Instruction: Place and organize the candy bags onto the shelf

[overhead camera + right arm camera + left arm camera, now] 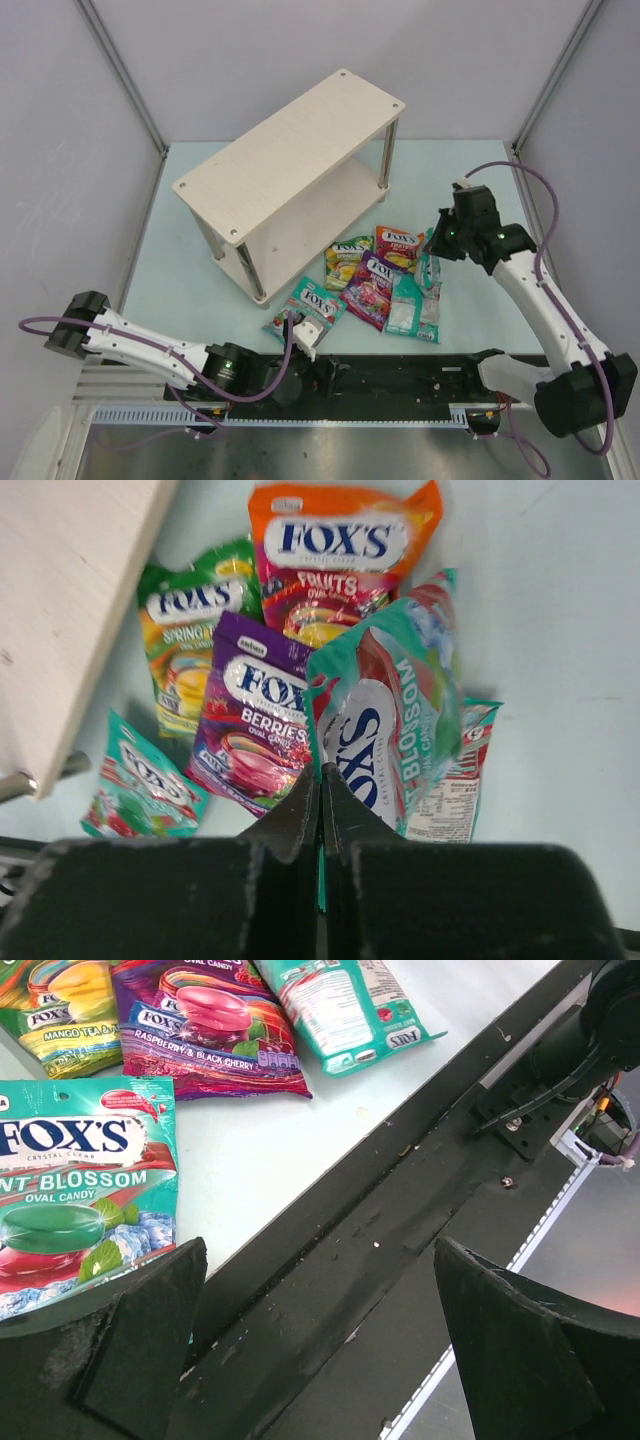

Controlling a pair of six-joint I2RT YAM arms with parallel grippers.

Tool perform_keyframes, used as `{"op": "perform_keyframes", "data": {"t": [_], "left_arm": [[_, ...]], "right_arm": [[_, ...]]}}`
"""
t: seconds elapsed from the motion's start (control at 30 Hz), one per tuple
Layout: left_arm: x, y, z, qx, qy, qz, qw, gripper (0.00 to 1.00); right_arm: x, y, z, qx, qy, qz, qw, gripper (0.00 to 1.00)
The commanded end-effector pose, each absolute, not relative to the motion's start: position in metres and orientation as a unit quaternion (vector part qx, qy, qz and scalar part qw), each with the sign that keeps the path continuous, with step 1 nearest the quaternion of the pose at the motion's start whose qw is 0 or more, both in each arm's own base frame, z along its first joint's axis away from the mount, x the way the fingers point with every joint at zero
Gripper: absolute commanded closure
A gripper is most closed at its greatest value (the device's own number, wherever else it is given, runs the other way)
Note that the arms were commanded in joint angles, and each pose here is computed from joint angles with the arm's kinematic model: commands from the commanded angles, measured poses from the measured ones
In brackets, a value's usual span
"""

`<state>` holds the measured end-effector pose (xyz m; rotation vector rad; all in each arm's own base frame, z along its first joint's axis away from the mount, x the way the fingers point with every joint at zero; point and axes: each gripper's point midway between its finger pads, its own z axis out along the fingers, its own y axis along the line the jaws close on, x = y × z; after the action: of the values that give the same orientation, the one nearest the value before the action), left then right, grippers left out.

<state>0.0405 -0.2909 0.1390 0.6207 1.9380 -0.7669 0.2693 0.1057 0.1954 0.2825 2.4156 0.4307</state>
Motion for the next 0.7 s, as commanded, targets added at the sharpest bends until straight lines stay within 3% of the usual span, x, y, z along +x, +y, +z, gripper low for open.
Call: {"op": "perform_keyframes", "data": {"t": [0.0, 0.1, 0.13, 0.17, 0.27, 0.37, 0.47, 0.67], "left_arm": [[0.039, -0.297, 0.157, 0.233, 0.788, -0.33, 0.466, 0.0], [0.039, -0.296, 0.157, 0.228, 0.789, -0.332, 0.464, 0.0], [0.039, -0.297, 0.156, 0.229, 0.79, -0.332, 0.463, 0.0], [0.038, -0.297, 0.157, 0.228, 0.79, -0.334, 0.462, 0.0], [0.037, -0.298, 0.156, 0.231, 0.79, -0.332, 0.461, 0.0], [0.038, -0.298, 0.155, 0.234, 0.792, -0.323, 0.462, 0.0], [0.038, -0.299, 0.155, 0.23, 0.793, -0.323, 0.463, 0.0], [0.05, -0.303, 0.17, 0.192, 0.787, -0.324, 0.488, 0.0]], "right_arm": [[0.279, 0.141, 0.2, 0.043, 0.925, 0.177, 0.334, 0.95], [0.281, 0.181, 0.2, -0.007, 0.918, 0.216, 0.334, 0.87], [0.279, 0.195, 0.2, -0.025, 0.914, 0.232, 0.331, 0.81], [0.28, 0.214, 0.205, -0.05, 0.903, 0.273, 0.329, 0.62], [0.271, 0.245, 0.217, -0.094, 0.872, 0.355, 0.323, 0.47], [0.283, 0.226, 0.228, -0.057, 0.866, 0.338, 0.364, 0.34], [0.3, 0.168, 0.219, 0.042, 0.874, 0.283, 0.392, 0.3], [0.292, 0.095, 0.169, 0.157, 0.892, 0.24, 0.349, 0.31]]}}
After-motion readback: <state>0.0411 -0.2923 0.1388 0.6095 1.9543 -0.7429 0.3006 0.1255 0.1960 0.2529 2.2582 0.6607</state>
